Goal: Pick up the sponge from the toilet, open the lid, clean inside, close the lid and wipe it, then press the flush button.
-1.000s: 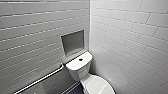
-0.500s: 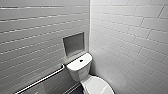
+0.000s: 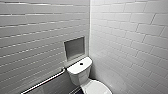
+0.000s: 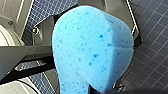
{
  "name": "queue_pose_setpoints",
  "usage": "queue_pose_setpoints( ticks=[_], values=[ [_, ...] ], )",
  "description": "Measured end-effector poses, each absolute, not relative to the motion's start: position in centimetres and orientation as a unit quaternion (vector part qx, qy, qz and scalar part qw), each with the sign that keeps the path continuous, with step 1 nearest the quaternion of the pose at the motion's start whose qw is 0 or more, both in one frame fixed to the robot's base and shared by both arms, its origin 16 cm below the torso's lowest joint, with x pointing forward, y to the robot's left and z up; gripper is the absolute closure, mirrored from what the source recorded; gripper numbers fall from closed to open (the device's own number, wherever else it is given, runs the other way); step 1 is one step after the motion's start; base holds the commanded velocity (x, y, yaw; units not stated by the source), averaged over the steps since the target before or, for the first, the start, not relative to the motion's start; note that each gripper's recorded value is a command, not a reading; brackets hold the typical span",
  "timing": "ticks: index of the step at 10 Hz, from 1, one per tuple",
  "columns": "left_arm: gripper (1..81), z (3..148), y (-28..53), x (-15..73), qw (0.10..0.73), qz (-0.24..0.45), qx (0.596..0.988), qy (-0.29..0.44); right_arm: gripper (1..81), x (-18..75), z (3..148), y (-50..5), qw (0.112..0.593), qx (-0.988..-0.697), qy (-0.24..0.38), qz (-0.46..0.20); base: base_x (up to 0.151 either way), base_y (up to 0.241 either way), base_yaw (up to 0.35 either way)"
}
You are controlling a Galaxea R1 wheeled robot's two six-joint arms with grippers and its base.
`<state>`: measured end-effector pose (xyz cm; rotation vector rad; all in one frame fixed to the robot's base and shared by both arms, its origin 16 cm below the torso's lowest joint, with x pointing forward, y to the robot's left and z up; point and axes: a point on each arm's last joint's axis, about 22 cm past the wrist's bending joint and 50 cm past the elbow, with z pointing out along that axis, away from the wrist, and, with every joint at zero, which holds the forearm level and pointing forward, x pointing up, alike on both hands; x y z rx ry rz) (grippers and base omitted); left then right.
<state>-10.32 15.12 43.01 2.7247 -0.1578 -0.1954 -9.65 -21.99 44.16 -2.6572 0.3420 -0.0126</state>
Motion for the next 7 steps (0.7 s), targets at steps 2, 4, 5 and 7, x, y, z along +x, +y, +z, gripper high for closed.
queue_pose_setpoints(
  ticks=[2,4,5,7],
  values=[
    [1.0,42.9,15.1,-8.9,0.2,-0.047,0.977,-0.061,81.1,-7.8,44.0,-22.0,0.232,-0.965,0.118,-0.03,0.0,0.0,0.0],
    [1.0,42.6,16.2,-9.5,0.187,-0.05,0.979,-0.061,81.1,-9.0,43.6,-21.8,0.217,-0.97,0.11,-0.007,0.0,0.0,0.0],
    [1.0,42.4,17.1,-9.4,0.179,-0.051,0.981,-0.059,81.1,-10.0,43.3,-21.8,0.203,-0.973,0.106,0.015,0.0,0.0,0.0],
    [1.0,42.2,17.6,-9.2,0.173,-0.053,0.982,-0.047,81.1,-11.9,42.7,-20.4,0.178,-0.978,0.095,0.063,0.0,0.0,0.0]
  ],
)
